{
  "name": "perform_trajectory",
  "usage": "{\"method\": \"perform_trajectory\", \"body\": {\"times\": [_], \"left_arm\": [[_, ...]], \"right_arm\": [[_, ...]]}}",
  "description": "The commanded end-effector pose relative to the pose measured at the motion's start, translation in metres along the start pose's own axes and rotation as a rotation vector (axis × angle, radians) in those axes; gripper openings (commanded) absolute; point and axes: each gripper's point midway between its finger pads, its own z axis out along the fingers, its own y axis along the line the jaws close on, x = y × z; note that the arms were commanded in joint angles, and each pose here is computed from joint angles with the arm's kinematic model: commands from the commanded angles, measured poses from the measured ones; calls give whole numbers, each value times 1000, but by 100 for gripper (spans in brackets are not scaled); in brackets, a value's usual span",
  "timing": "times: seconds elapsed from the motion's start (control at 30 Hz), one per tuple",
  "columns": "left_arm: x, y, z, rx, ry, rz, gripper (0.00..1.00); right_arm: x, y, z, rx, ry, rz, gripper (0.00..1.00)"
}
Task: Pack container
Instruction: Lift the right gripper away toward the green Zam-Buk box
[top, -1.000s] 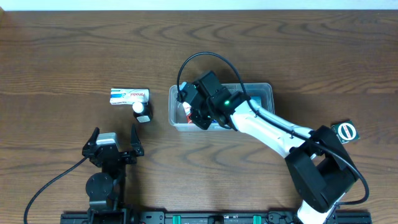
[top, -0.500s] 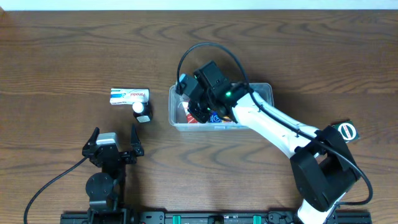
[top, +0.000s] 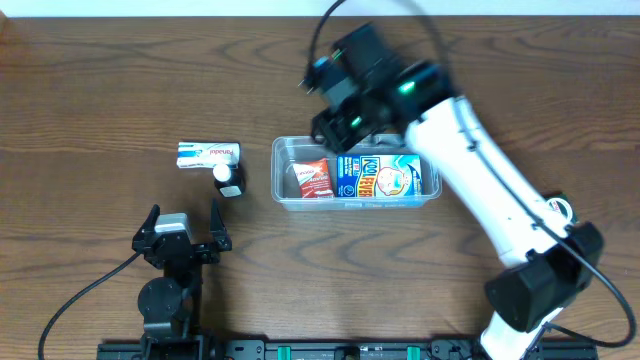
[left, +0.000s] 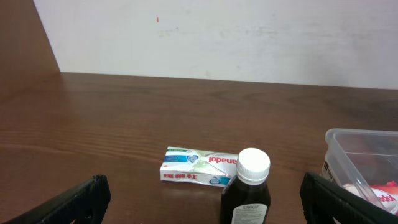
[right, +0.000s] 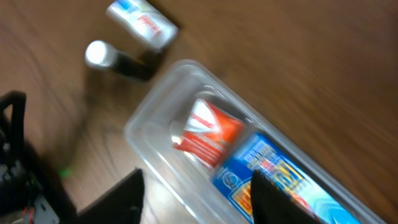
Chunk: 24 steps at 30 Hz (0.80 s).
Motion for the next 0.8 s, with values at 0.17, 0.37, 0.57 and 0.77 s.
{"method": "perform_trajectory", "body": {"times": [0.17,0.37,0.57,0.77], "left_arm": [[17,1,2,-4,45,2,98],[17,1,2,-4,45,2,98],[17,1,2,-4,45,2,98],[17,1,2,-4,45,2,98]], "right_arm": [[24,-75,-64,35,32,275,99],[65,-123,-87,123,118,524,99],[114,-191,-118,429,139,944,99],[163,-225,-130,629,185,1224,99]]}}
